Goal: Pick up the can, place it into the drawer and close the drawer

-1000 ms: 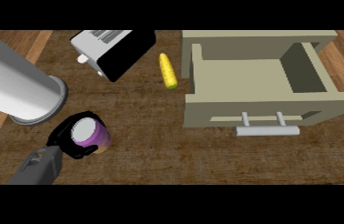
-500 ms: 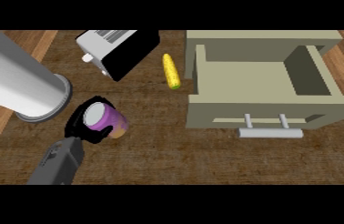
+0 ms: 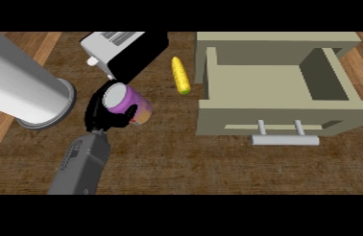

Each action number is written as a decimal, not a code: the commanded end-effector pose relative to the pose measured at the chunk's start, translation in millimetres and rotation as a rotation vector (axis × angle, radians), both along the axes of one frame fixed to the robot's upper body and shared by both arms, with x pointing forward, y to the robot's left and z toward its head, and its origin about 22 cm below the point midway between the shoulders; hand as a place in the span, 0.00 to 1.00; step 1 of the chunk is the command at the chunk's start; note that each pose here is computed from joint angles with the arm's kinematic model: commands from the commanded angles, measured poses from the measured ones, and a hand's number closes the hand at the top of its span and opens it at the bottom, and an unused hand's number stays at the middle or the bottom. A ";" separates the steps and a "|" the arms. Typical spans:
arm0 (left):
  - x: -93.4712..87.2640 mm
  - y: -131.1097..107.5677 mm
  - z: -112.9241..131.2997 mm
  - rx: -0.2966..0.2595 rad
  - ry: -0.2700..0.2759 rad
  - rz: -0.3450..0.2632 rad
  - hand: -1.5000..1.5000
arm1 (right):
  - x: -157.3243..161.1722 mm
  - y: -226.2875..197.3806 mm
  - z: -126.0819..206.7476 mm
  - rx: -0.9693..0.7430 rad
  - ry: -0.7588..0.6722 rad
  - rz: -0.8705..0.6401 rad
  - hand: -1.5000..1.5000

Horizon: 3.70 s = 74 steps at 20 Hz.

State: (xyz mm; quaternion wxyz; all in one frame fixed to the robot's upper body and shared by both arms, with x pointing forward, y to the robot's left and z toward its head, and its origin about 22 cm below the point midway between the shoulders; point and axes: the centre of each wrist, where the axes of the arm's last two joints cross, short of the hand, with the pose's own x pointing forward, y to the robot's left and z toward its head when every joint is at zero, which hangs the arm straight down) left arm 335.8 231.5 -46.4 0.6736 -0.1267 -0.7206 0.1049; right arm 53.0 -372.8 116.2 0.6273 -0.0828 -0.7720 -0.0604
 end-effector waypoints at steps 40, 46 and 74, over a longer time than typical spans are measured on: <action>73.1 -205.1 259.6 0.152 -0.112 0.005 1.00 | 19.2 14.9 -0.9 0.002 -0.023 0.039 0.00; 83.0 -217.7 283.3 0.151 -0.099 -0.025 1.00 | 13.3 13.5 0.3 0.011 -0.020 0.033 0.00; 86.6 -243.6 223.7 0.312 -0.009 0.070 0.00 | 45.0 12.7 21.4 0.011 -0.058 0.070 0.00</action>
